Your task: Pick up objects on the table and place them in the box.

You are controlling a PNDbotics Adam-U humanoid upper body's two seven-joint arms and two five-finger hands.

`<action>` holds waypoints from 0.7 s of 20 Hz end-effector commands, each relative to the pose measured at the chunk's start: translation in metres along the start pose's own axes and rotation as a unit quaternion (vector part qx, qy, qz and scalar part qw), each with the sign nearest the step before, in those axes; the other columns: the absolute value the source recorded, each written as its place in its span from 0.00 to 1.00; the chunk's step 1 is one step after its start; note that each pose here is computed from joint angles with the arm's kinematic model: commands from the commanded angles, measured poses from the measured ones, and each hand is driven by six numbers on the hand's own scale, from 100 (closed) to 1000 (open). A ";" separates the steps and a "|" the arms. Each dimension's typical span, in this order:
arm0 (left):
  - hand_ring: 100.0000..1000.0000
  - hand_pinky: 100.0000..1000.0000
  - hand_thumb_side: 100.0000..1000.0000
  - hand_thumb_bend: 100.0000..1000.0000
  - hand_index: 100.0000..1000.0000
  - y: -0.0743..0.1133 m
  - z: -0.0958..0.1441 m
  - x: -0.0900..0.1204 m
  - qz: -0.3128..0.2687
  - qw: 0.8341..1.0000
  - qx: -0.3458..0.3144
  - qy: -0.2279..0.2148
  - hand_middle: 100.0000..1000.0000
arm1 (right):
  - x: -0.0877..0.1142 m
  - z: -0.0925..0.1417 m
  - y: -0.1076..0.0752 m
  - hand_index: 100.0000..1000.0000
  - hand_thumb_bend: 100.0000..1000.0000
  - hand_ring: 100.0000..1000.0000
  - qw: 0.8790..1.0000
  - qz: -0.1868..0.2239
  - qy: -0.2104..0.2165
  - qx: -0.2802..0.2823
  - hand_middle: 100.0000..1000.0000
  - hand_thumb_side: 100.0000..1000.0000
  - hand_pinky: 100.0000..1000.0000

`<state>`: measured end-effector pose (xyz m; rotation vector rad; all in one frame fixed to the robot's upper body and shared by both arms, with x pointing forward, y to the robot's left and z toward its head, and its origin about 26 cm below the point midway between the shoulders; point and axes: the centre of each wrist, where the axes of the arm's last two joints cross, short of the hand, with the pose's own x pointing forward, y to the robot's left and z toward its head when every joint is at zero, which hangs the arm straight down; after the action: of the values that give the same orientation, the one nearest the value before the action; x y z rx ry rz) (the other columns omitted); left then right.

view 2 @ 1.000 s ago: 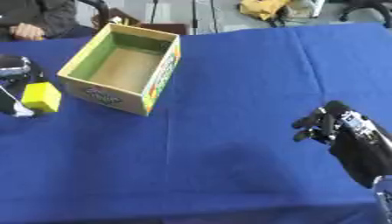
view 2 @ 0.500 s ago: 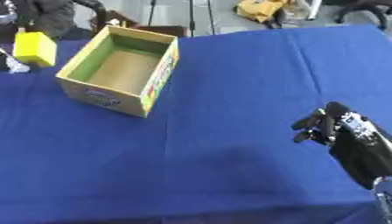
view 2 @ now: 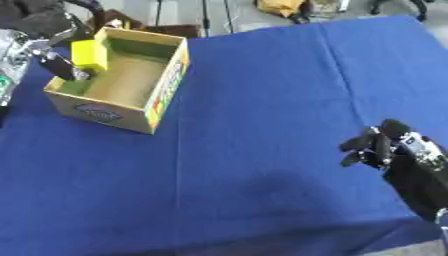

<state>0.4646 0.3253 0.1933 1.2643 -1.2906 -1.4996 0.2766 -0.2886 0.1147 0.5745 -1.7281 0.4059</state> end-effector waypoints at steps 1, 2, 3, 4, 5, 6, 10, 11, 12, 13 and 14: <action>0.51 0.56 0.00 0.29 0.68 0.002 -0.004 -0.003 -0.015 0.999 0.026 0.010 0.47 | 0.007 -0.002 -0.002 0.31 0.00 0.62 1.000 0.012 -0.003 0.009 0.42 0.54 0.53; 0.52 0.57 0.00 0.28 0.69 -0.004 -0.005 0.001 -0.014 1.000 0.019 0.007 0.48 | 0.007 -0.002 -0.001 0.31 0.00 0.62 1.000 0.012 -0.004 0.010 0.42 0.54 0.53; 0.57 0.61 0.05 0.27 0.74 -0.010 -0.006 0.004 -0.014 1.000 0.004 0.002 0.54 | 0.007 -0.003 -0.001 0.31 0.00 0.62 1.000 0.011 -0.004 0.010 0.42 0.54 0.53; 0.59 0.62 0.08 0.25 0.76 -0.016 -0.007 0.006 -0.013 1.000 -0.017 -0.005 0.56 | 0.007 -0.003 -0.001 0.31 0.00 0.62 1.000 0.011 -0.004 0.010 0.42 0.54 0.53; 0.63 0.64 0.14 0.23 0.80 -0.022 -0.007 0.008 -0.011 0.999 -0.042 -0.012 0.61 | 0.007 -0.003 -0.001 0.31 0.00 0.62 1.000 0.011 -0.004 0.010 0.42 0.54 0.53; 0.66 0.66 0.23 0.27 0.82 -0.025 -0.008 0.010 -0.008 0.998 -0.066 -0.019 0.64 | 0.007 -0.003 -0.001 0.31 0.00 0.62 1.000 0.011 -0.004 0.010 0.42 0.54 0.53; 0.81 0.78 0.80 0.70 0.92 -0.025 -0.006 0.009 0.022 0.991 -0.125 -0.047 0.82 | 0.006 -0.002 -0.001 0.31 0.00 0.62 1.000 0.010 -0.005 0.010 0.42 0.54 0.53; 0.89 0.86 0.91 0.87 0.95 -0.020 -0.005 0.008 0.028 0.991 -0.123 -0.051 0.89 | 0.006 -0.002 -0.001 0.31 0.00 0.62 1.000 0.010 -0.005 0.009 0.42 0.54 0.53; 0.91 0.88 0.93 0.89 0.95 -0.011 -0.004 0.007 0.033 0.992 -0.106 -0.052 0.90 | 0.006 -0.002 -0.001 0.31 0.00 0.62 1.000 0.010 -0.005 0.007 0.42 0.54 0.53; 0.92 0.89 0.93 0.85 0.95 -0.002 -0.002 0.006 0.036 0.995 -0.082 -0.051 0.90 | 0.006 -0.001 -0.001 0.31 0.00 0.62 1.000 0.009 -0.005 0.006 0.42 0.54 0.53; 0.91 0.89 0.92 0.83 0.95 0.010 0.001 0.004 0.041 0.997 -0.039 -0.048 0.89 | 0.005 -0.001 -0.002 0.32 0.00 0.62 1.000 0.009 -0.004 0.006 0.42 0.54 0.53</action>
<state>0.4659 0.3098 0.1729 1.0125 -1.2548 -1.5956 0.2770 -0.2883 0.1152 0.5791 -1.7276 0.4117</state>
